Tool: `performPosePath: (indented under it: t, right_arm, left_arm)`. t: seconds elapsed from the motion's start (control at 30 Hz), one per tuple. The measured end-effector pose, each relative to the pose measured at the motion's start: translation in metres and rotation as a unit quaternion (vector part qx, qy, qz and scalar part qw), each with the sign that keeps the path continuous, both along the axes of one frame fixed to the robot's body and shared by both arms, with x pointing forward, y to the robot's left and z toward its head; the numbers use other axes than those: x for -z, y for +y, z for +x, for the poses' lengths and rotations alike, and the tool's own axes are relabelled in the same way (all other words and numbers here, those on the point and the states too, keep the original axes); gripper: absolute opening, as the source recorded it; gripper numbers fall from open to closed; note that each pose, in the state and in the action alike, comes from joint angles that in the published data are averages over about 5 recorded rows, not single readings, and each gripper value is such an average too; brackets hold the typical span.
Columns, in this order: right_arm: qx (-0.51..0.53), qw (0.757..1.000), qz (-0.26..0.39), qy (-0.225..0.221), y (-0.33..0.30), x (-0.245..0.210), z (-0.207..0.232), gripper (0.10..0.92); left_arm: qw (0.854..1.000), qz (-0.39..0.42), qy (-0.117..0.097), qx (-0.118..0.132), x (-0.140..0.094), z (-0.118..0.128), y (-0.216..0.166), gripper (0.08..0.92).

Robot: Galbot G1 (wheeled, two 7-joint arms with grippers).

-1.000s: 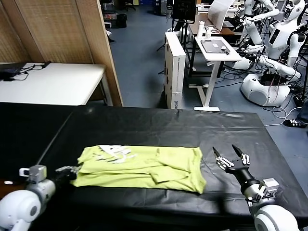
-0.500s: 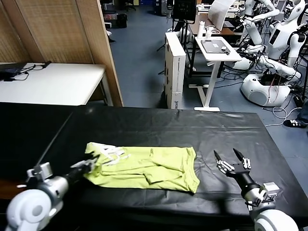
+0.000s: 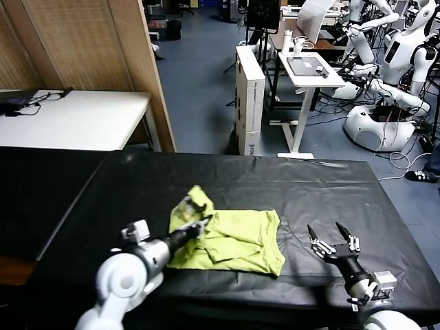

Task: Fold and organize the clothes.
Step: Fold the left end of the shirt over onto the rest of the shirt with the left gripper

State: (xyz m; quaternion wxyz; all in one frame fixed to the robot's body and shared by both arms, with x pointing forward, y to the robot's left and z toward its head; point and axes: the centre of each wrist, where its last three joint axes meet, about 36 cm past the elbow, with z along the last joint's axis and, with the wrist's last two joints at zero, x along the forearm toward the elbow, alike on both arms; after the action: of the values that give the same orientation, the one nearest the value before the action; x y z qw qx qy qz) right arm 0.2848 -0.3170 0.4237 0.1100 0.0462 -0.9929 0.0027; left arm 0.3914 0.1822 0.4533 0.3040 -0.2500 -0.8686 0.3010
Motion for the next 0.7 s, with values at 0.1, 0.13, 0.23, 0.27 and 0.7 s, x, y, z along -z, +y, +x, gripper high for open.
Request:
performPosePath:
  t: [0.1, 0.13, 0.23, 0.27, 0.7]
  right_arm:
    - [0.001, 1.000, -0.002, 0.004, 0.001, 0.002, 0.000, 0.907]
    - [0.002, 1.000, -0.003, 0.005, 0.001, 0.002, 0.001, 0.907]
    - [0.003, 1.000, -0.004, 0.007, 0.000, 0.003, 0.001, 0.907]
    - [0.003, 1.000, -0.005, 0.008, 0.000, 0.004, 0.001, 0.907]
    - [0.003, 1.000, -0.006, 0.012, 0.001, 0.008, 0.002, 0.907]
  left_arm:
    - [1.000, -0.010, 0.012, 0.012, 0.006, 0.003, -0.020, 0.171]
    - [1.000, -0.013, 0.016, 0.016, 0.008, 0.003, -0.027, 0.171]
    - [0.999, -0.019, 0.026, 0.026, 0.014, 0.002, -0.045, 0.171]
    - [0.999, -0.020, 0.029, 0.030, 0.016, 0.001, -0.050, 0.171]
    - [0.997, -0.031, 0.044, 0.050, 0.026, -0.008, -0.087, 0.171]
